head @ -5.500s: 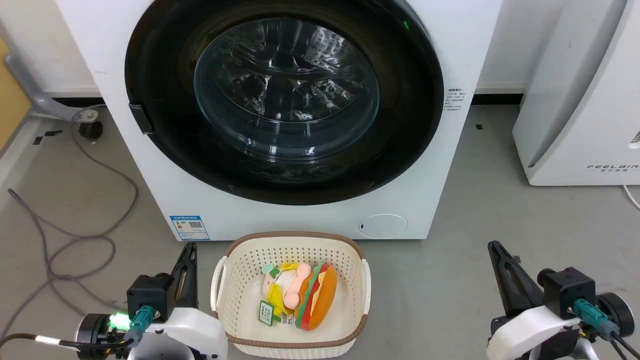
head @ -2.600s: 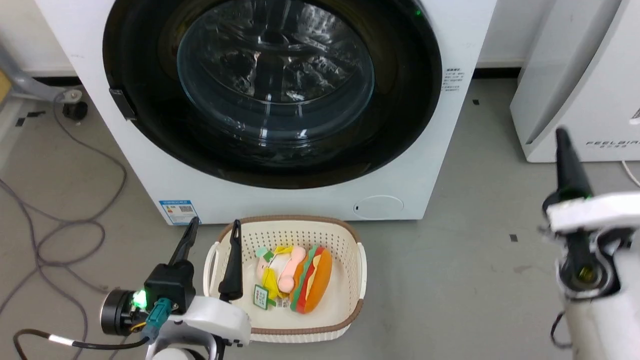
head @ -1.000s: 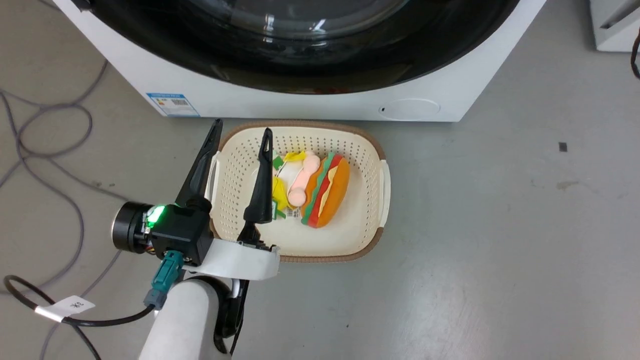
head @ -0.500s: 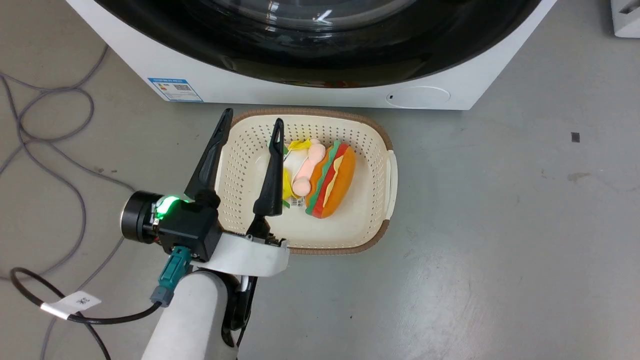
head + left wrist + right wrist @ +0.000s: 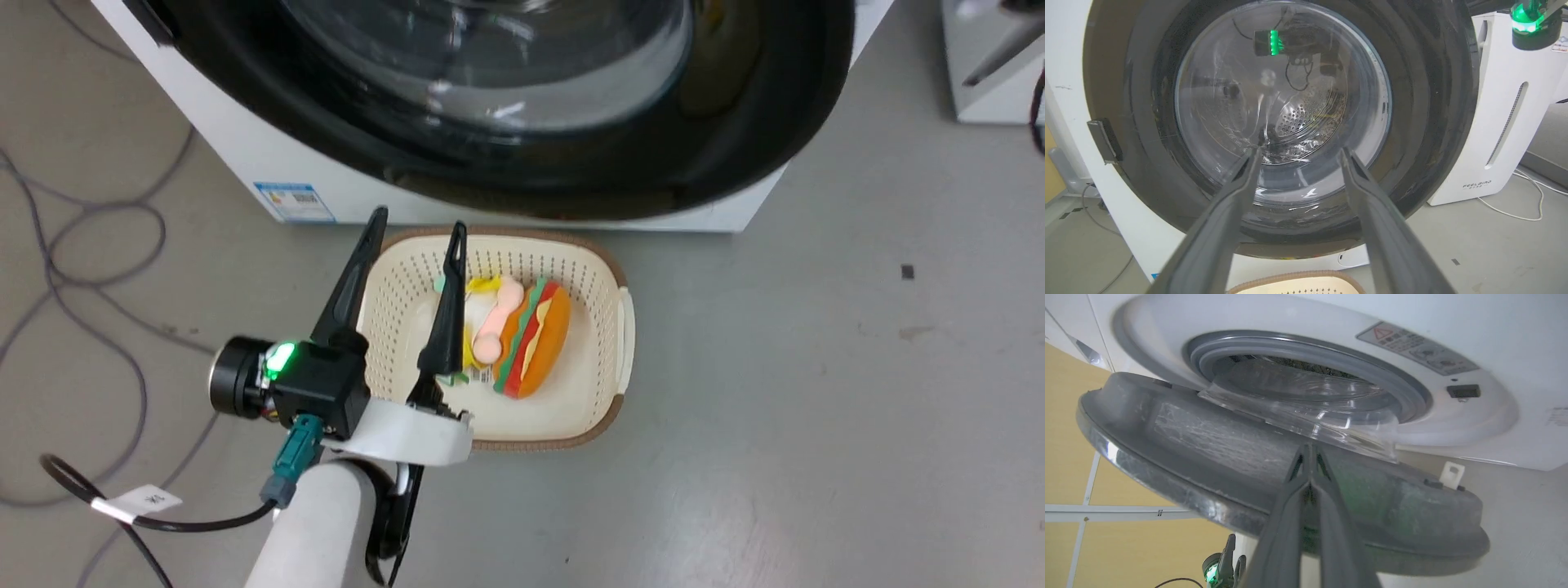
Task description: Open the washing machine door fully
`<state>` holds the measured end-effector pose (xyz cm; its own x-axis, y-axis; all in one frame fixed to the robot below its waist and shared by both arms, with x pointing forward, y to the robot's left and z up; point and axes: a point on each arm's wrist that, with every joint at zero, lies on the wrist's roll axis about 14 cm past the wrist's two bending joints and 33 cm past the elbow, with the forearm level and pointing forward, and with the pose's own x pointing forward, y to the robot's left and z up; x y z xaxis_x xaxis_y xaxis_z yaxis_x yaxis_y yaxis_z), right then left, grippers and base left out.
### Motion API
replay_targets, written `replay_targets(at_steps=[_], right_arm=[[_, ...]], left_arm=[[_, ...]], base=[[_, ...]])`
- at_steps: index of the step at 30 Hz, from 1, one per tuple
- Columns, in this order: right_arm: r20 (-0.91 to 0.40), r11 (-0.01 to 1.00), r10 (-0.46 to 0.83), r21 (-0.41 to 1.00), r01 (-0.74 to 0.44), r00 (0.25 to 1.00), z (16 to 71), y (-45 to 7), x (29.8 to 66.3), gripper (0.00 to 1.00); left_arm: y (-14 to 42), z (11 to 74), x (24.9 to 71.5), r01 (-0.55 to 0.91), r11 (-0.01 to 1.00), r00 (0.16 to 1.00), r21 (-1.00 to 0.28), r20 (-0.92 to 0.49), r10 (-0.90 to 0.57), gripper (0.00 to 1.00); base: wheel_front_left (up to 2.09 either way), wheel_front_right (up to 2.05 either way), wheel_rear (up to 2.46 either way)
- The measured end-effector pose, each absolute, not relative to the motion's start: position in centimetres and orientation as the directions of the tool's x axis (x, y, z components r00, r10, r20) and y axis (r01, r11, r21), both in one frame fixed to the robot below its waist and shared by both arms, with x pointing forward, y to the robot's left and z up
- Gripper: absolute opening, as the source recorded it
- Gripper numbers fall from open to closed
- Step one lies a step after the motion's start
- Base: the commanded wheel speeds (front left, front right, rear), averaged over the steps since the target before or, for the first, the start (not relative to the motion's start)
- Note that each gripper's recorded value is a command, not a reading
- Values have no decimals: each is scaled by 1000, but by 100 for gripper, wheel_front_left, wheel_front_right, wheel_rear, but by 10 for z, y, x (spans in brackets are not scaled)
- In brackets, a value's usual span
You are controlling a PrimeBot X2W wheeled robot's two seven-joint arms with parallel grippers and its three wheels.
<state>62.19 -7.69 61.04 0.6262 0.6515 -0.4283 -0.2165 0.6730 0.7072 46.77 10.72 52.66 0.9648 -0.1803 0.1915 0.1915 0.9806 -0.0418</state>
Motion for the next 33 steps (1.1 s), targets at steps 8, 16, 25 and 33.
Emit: replay_targets(at_steps=[8,16,25,33], right_arm=[[-454,660,682,720,-215,574,601,-80,580,0],[-464,633,735,731,-255,495,602,-73,532,0],[-459,589,795,741,-324,395,600,-59,476,0],[-425,506,861,772,-385,280,593,-30,430,0]], left_arm=[[110,533,446,183,982,967,-38,189,-173,100],[114,537,422,169,985,970,-28,182,-161,100],[114,542,401,168,986,969,-15,188,-163,100],[119,542,383,162,987,970,-3,186,-159,100]], base=[[0,0,0],[0,0,0],[0,0,0],[0,0,0]])
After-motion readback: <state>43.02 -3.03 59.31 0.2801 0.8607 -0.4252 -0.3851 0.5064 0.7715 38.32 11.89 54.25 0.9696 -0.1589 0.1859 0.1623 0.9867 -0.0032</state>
